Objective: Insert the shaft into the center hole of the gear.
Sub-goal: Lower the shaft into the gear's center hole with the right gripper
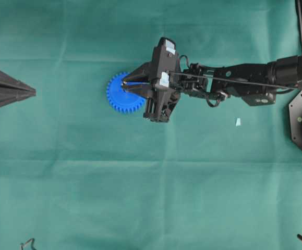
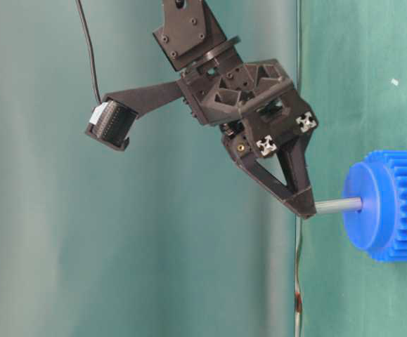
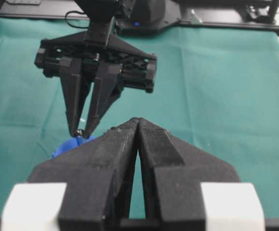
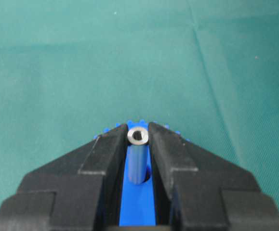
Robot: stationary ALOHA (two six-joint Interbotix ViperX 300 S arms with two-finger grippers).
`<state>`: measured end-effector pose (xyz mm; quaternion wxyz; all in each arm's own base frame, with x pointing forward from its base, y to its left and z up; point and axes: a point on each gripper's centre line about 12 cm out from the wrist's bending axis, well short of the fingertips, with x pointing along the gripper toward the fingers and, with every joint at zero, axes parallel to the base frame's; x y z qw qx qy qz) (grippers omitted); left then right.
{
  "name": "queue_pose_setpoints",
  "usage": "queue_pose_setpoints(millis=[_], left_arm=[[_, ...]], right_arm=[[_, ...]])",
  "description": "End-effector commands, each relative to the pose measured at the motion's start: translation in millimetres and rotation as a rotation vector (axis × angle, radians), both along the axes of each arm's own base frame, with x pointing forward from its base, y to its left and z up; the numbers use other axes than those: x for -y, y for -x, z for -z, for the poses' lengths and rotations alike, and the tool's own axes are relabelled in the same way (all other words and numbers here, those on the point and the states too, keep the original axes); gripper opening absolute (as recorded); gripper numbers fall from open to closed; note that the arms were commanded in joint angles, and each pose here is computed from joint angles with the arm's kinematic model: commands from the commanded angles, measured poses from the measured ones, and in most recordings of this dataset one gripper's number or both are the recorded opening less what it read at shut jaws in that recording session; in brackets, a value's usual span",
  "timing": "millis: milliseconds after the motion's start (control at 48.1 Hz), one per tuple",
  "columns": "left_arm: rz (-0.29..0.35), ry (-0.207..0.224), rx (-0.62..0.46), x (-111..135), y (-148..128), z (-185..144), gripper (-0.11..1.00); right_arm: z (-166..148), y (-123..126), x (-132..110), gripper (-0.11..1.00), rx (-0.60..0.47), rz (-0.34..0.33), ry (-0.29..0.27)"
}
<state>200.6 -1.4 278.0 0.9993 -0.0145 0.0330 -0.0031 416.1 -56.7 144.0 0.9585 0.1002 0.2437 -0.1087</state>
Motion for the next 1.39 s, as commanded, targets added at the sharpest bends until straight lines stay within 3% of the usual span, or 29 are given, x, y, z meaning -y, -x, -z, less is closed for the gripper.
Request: queue_pose_setpoints(millis=[0,520,1372], left_arm=[[0.002,0.000,0.015,0,-3,-7,0.00],[0.002,0.000,0.015,0,-3,-7,0.00],[0.002,0.000,0.017,0,-2,-8,0.00]], right_arm=[[-8,-3,0,0.17,0.026,-0.001,0.004],[-32,-1,0,0.17,0.082,-0.005,0.020],[-10,-3,2,0.17,0.063,0.006,0.024]])
